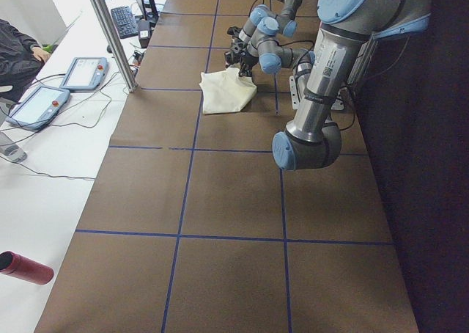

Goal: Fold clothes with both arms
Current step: 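Fold the near edge over onto the shirt's far half with both grippers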

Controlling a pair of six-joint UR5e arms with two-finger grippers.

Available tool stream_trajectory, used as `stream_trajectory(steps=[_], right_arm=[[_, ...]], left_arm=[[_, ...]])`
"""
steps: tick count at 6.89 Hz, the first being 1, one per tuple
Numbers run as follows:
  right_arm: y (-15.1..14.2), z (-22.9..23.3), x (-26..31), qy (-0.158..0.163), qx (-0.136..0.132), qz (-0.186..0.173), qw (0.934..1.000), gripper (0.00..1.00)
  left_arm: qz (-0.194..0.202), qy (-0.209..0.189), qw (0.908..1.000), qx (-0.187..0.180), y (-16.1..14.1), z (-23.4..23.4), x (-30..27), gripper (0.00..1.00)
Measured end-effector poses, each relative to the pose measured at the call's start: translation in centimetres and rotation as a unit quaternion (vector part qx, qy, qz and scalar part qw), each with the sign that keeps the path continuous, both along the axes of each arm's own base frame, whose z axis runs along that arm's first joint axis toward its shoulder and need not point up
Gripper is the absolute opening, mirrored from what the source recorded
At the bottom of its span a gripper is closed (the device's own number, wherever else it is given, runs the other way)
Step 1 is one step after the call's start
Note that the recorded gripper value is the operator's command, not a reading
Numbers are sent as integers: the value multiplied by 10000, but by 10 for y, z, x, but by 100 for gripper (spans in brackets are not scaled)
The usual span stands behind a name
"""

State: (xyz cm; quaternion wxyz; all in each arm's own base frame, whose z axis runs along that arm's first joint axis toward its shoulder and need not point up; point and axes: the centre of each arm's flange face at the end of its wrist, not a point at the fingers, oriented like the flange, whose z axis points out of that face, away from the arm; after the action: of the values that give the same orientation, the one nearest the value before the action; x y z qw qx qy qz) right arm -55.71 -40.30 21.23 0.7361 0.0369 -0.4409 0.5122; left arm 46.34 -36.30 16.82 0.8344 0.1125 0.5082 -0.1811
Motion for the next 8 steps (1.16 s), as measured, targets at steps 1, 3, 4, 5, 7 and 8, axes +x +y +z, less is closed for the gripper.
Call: stream_trajectory(steps=[1,3,4,5,7,8], right_arm=[[-16,7,-10,58,9,2,10000,0],[-36,23,-20,123,69,-12,9999,0],[-43,27,-20,152,98,-8,9998,0],[-48,29,-21,182,109,-1,9998,0],[-57,26,-33,243,98,8,9997,0],[-60,24,-37,260,95,6,9996,0]], left_arm=[[-84,-171,9998,52,-24,6,9,0],[-204,-479,9986,101,-66,26,28,0],[-227,-583,9980,117,-81,39,37,0],[-222,-660,9975,136,-90,49,45,0],[-189,-765,9968,155,-97,61,54,0],[-183,-792,9966,153,-98,63,56,0]])
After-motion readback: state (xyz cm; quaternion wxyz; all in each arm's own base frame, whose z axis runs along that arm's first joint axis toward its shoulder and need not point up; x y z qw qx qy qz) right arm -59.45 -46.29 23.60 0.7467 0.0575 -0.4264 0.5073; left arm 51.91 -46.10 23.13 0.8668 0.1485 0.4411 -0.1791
